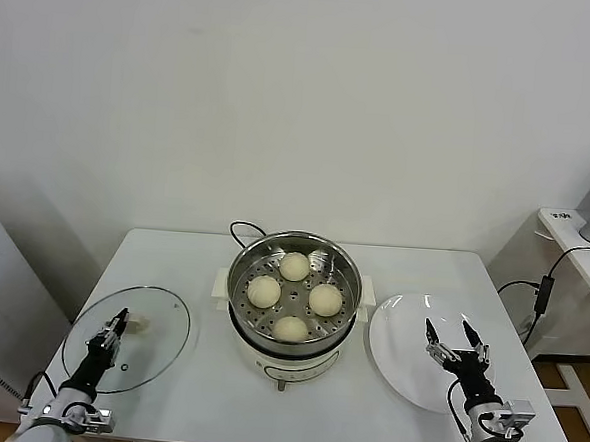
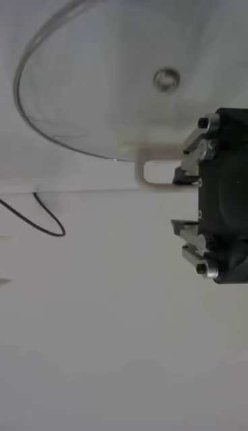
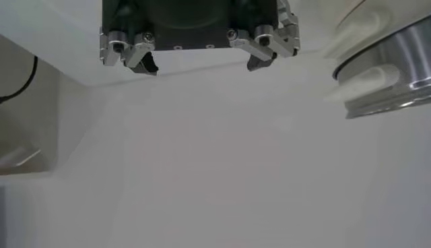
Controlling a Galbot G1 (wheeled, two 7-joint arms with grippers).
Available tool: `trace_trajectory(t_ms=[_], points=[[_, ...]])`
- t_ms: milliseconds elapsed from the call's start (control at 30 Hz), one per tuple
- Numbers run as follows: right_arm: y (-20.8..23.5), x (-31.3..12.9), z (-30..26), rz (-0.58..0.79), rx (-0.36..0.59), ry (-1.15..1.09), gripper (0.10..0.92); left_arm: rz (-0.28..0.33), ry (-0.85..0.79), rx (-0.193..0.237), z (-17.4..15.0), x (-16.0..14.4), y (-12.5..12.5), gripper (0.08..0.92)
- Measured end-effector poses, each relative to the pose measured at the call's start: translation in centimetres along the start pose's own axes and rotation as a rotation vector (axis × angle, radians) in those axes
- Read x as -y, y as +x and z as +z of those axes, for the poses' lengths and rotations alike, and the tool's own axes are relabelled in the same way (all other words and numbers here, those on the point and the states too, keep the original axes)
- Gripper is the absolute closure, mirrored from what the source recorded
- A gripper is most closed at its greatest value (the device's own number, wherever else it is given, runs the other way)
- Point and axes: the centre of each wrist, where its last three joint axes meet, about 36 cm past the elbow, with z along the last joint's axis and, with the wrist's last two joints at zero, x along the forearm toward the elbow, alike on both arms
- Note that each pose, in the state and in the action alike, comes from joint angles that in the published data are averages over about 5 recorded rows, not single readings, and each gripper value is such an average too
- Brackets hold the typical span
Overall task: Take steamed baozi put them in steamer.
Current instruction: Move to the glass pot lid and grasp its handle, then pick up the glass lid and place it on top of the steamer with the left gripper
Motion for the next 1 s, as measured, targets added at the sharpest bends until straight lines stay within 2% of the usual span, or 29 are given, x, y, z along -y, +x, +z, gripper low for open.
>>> trace_trajectory(t_ms=[100,200,600,800,1000], points=[[-0.1,0.0,-0.1,-0.001,0.004,0.001,0.2,-0.02,-0.002,-0.005,0.3,-0.8,-0.1,0.863],[-0.2,0.0,-0.2,-0.001,0.007,0.001,0.2,-0.037,0.0,-0.014,0.6,-2.1,-0.3,0.895],[-0.1,0.3,-0.6,0.008,0.018,-0.005,0.2,-0.1,0.018,-0.062,0.6,-11.1,-2.1,0.896],[-0.4,0.5,-0.8,0.012,0.024,-0.004,0.2,-0.105,0.01,-0.068,-1.4,-15.3,-2.7,0.896],[-0.7,1.0,-1.1,0.024,0.031,0.001,0.2,-0.102,-0.006,-0.066,-5.2,-18.1,-3.0,0.896]])
